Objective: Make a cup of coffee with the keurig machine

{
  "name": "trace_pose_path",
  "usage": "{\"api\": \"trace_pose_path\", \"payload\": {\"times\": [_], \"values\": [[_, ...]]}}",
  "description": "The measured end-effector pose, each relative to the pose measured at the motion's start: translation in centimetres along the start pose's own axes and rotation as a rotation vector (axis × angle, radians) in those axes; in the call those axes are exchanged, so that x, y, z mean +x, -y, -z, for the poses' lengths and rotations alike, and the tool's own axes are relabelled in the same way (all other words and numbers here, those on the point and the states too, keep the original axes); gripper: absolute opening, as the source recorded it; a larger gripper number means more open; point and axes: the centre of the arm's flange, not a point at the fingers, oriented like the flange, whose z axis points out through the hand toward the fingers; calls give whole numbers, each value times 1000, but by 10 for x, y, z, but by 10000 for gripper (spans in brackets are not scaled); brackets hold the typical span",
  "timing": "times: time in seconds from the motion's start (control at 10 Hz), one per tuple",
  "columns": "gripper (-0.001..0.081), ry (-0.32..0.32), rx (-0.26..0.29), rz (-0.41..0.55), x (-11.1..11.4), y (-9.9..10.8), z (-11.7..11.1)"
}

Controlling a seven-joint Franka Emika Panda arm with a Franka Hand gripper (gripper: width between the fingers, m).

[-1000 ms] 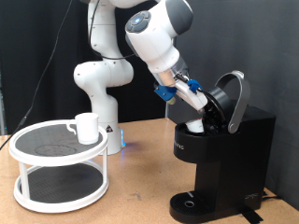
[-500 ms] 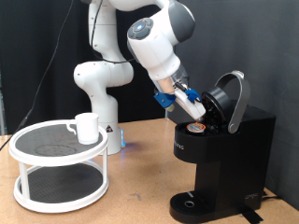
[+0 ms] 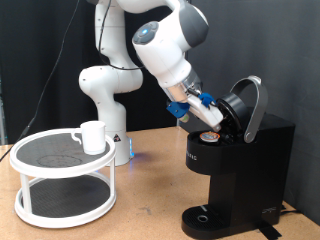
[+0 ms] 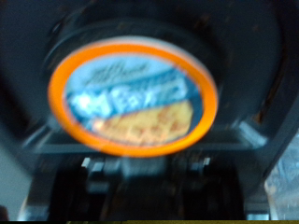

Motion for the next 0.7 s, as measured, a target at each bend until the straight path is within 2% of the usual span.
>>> {"api": "trace_pose_path", "payload": {"times": [0.3,0.5,0.6,0.7], "values": [[734,62,37,27,3,-5,34],[734,104,92,21,8,-4,54],[734,98,80,21,9,-5,52],[734,128,65,29,6,-7,53]]}}
